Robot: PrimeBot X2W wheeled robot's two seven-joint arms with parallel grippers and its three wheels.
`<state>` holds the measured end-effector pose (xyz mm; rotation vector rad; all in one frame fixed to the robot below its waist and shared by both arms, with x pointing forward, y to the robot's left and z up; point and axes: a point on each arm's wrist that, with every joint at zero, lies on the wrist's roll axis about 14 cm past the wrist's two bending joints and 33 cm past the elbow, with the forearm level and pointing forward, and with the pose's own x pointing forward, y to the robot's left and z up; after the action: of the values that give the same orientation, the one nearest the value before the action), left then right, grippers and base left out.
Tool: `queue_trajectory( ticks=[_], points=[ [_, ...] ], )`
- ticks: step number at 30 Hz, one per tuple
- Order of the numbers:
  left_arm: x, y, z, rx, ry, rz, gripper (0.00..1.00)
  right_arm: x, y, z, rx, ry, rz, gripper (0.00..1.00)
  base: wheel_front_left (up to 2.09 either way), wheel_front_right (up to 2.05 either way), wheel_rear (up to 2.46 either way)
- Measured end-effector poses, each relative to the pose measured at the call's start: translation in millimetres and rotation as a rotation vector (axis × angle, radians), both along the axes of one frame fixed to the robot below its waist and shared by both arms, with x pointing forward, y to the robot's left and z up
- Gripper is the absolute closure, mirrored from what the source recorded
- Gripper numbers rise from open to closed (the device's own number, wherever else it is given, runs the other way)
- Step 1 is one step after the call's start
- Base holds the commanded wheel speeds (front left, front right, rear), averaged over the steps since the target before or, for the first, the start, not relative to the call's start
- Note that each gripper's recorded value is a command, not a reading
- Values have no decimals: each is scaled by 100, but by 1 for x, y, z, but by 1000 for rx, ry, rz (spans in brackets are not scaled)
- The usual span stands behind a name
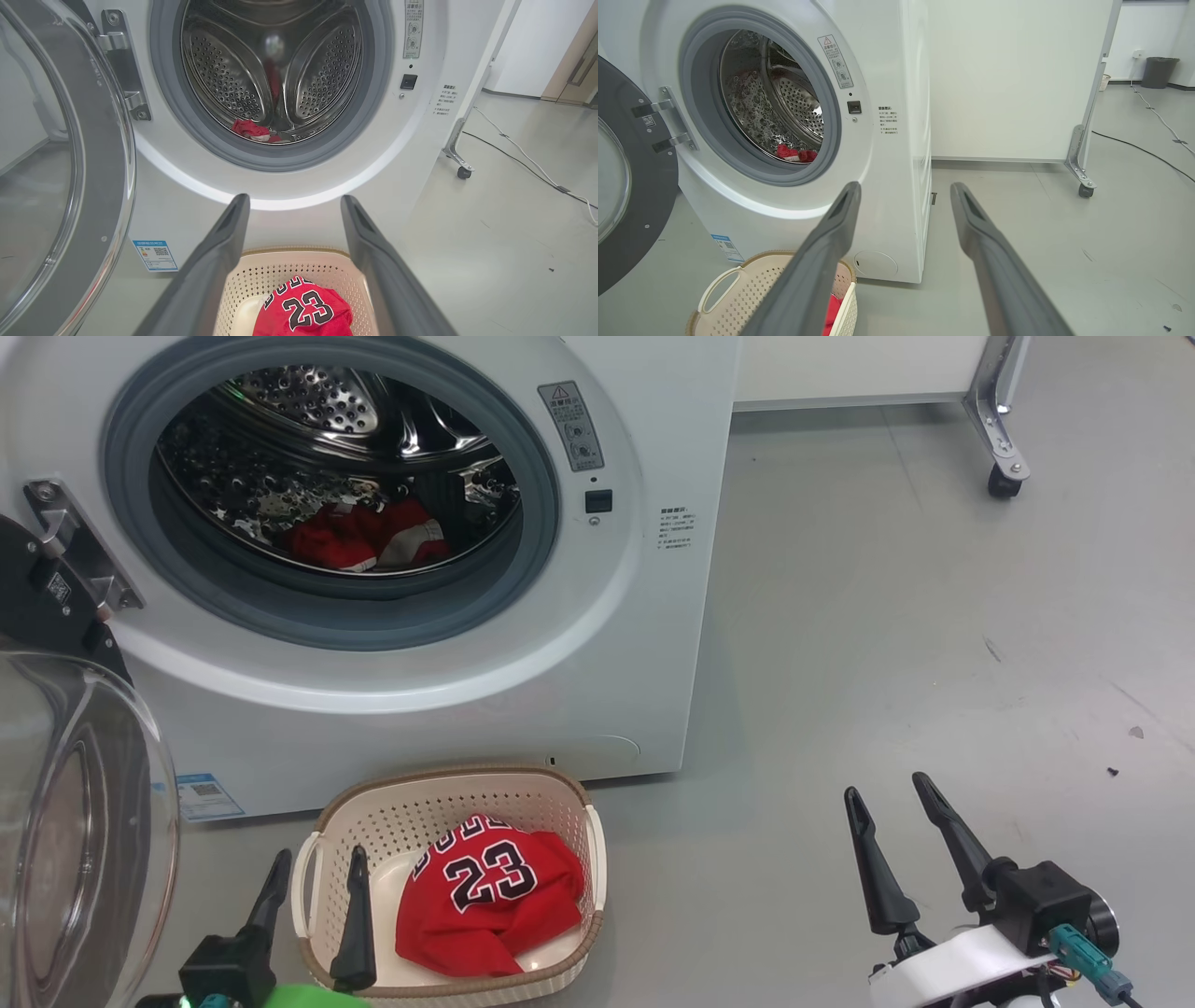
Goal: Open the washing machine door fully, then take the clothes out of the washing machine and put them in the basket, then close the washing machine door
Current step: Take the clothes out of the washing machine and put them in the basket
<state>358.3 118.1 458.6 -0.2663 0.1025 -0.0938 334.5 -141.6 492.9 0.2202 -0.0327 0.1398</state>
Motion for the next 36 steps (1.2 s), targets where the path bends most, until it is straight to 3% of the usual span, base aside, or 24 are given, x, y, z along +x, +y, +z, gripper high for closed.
queue_trajectory(
  ticks=[36],
  points=[
    [2,-9,7,-27,4,-8,0,9,1,-13,-2,44,2,0,0,0,0]
  ],
)
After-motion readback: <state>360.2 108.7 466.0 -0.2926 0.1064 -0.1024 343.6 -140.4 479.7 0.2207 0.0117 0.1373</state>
